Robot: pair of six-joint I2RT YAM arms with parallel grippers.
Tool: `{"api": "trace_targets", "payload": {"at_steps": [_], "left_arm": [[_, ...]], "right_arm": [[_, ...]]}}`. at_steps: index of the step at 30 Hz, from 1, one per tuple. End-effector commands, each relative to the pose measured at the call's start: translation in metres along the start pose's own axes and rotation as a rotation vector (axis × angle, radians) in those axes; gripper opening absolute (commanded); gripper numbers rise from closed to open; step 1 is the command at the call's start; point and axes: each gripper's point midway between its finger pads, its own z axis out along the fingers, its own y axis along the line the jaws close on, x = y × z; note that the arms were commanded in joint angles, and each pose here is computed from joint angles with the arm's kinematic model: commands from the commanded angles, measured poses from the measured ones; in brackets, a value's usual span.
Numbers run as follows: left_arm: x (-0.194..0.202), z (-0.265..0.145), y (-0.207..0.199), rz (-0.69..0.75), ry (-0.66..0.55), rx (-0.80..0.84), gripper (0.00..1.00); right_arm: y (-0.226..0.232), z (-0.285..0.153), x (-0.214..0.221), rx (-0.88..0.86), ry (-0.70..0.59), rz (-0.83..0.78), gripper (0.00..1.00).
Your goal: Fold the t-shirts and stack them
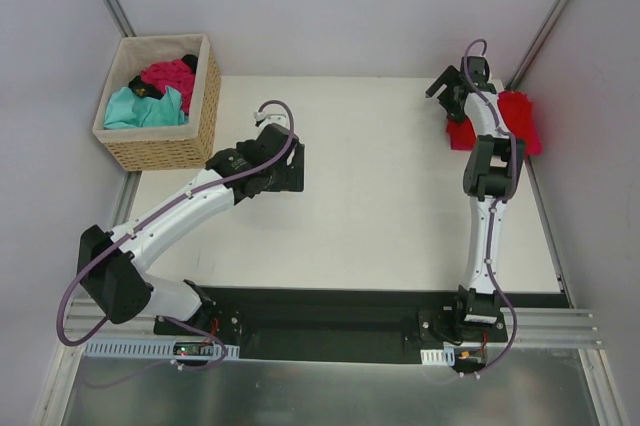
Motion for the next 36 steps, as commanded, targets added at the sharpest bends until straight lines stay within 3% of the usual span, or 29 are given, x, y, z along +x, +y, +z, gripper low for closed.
{"api": "trace_targets", "payload": {"at_steps": [1, 4, 8, 12, 15, 23, 36], "left_arm": [[-0.014, -0.008, -0.001, -0.009, -0.037, 0.000, 0.99], [-0.010, -0.013, 0.000, -0.037, -0.038, 0.016, 0.99], [-0.007, -0.022, 0.003, -0.072, -0.049, 0.038, 0.99], [-0.003, -0.031, 0.001, -0.096, -0.051, 0.077, 0.99], [-0.003, -0.038, 0.003, -0.104, -0.066, 0.091, 0.99], [-0.006, -0.052, 0.002, -0.116, -0.089, 0.140, 0.99], [0.006, -0.056, 0.007, -0.093, -0.084, 0.161, 0.99]], "right_arm": [[0.044, -0.045, -0.024, -0.141, -0.075, -0.055, 0.96], [0.071, -0.096, -0.032, -0.183, -0.117, -0.147, 0.96], [0.101, -0.173, -0.009, -0.195, -0.095, -0.297, 0.96], [0.083, -0.238, 0.017, -0.134, -0.066, -0.373, 0.96], [0.041, -0.267, 0.039, -0.022, -0.067, -0.389, 0.96], [-0.086, -0.275, 0.074, 0.418, -0.052, -0.338, 0.96], [-0.171, -0.219, 0.084, 0.679, 0.066, -0.240, 0.96]]}}
